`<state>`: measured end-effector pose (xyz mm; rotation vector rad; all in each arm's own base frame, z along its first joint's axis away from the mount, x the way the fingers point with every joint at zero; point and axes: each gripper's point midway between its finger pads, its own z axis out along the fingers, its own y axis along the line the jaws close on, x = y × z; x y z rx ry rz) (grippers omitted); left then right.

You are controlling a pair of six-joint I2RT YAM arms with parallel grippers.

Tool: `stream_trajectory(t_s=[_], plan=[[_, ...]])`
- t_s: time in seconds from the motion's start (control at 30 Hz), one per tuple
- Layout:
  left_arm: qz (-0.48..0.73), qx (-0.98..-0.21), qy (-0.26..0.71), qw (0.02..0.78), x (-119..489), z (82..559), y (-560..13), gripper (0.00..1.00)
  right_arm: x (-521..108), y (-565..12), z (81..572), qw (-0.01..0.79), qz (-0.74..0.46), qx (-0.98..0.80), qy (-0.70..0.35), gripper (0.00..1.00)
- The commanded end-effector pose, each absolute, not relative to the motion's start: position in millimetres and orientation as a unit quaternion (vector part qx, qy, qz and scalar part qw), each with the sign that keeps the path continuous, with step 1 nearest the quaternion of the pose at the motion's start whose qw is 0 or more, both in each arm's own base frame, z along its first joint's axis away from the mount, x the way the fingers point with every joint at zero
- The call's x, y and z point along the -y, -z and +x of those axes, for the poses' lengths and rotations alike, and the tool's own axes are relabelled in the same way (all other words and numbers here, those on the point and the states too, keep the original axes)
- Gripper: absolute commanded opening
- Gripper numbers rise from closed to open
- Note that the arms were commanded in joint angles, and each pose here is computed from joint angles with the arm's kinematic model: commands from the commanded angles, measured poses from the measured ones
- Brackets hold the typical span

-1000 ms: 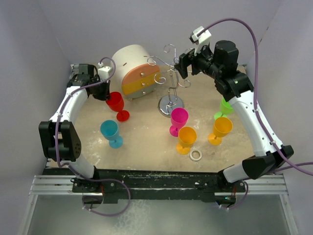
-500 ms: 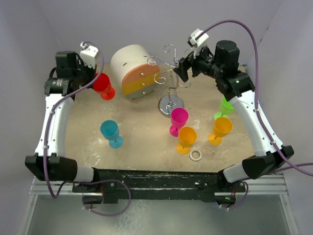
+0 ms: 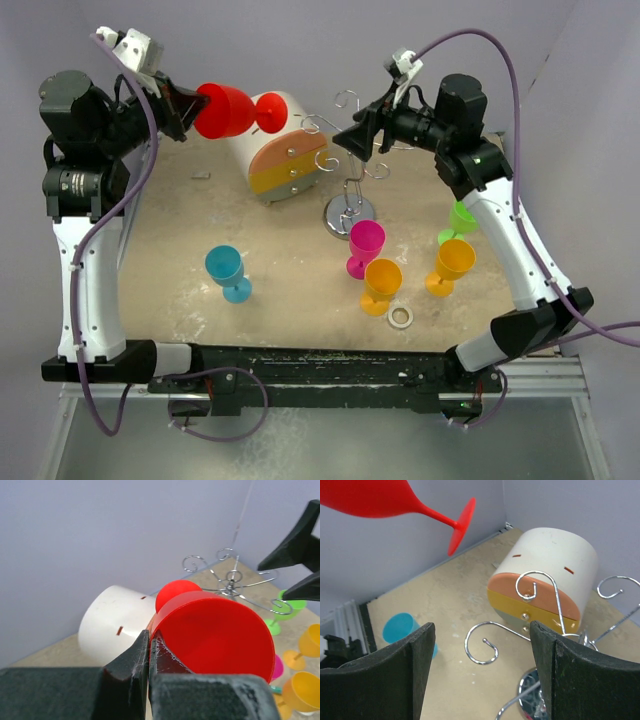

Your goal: Place the wine glass upside down on the wine glass rack

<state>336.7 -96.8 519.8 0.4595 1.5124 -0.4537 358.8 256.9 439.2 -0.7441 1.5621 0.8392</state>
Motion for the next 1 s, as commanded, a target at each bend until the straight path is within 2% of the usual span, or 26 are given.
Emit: stream_trajectory(t_s=[0.0,0.33,0.67,0.8,0.97], plan=[[0.23,-0.62,0.289,0.693,124,329,-551,0.0,-274,-468,353,0.571,-0.291,-0.632,-0.436,0.79],[0.232,-0.619,0.32,0.679,139,344,-544,0.0,-298,-467,363,0.521,-0.242,-0.636,-0.515,0.72],[0.244,-0.622,0.306,0.678,150,347,-535,0.0,-315,-468,370,0.516,-0.227,-0.646,-0.515,0.66],[0.251,-0.622,0.302,0.678,153,347,-533,0.0,-318,-468,371,0.516,-0.225,-0.647,-0.515,0.55],[0.257,-0.622,0.3,0.676,156,347,-529,0.0,-318,-463,379,0.517,-0.21,-0.659,-0.504,0.36]])
